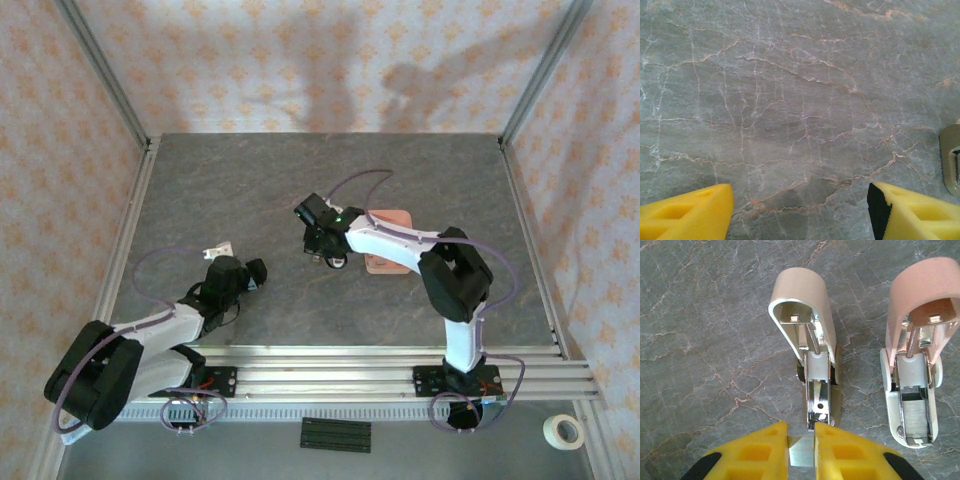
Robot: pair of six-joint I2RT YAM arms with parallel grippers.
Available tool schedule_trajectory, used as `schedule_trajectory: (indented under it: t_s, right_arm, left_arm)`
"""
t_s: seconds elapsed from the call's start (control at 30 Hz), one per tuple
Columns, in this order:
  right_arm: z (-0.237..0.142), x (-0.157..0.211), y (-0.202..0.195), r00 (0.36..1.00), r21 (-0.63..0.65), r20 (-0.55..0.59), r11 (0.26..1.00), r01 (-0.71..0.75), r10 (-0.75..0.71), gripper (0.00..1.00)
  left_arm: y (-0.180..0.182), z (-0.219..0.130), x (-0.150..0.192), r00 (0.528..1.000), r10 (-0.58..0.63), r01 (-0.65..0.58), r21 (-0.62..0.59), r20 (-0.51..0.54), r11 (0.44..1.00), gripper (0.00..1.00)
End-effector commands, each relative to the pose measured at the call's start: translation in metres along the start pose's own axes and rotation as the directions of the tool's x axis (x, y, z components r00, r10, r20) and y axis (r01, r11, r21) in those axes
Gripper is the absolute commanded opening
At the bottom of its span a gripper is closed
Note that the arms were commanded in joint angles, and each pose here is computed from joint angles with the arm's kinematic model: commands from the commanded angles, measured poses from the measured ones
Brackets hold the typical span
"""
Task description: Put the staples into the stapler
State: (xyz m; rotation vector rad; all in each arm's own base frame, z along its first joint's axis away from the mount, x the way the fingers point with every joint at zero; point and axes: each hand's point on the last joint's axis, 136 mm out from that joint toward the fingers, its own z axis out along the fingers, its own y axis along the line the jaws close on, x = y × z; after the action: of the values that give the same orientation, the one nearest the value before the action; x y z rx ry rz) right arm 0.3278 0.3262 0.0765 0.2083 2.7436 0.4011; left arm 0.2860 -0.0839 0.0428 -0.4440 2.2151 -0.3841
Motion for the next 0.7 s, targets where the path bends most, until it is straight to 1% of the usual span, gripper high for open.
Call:
schedule_trajectory:
  t_s: [0.0, 0.23, 0.67]
  right_arm:
    - [0.003, -0.002, -0.005, 1.0, 0.065, 0.013, 0.998, 0.02, -0.021, 0.19]
    - [0.008, -0.009, -0.006, 0.999, 0.091, 0.013, 0.995, 0.038, -0.04, 0.19]
    - [0.016, -0.016, -0.013, 1.0, 0.105, 0.009, 0.994, 0.017, -0.019, 0.19]
  left_arm:
    - [0.002, 0.003, -0.009, 0.999, -0.003, 0.003, -0.016, 0.044, 1.0, 0.72]
    - [-0.001, 0.007, -0.009, 0.999, -0.004, 0.004, -0.01, 0.035, 1.0, 0.72]
    - [-0.001, 0.011, -0.007, 1.0, -0.012, 0.012, -0.009, 0.029, 1.0, 0.72]
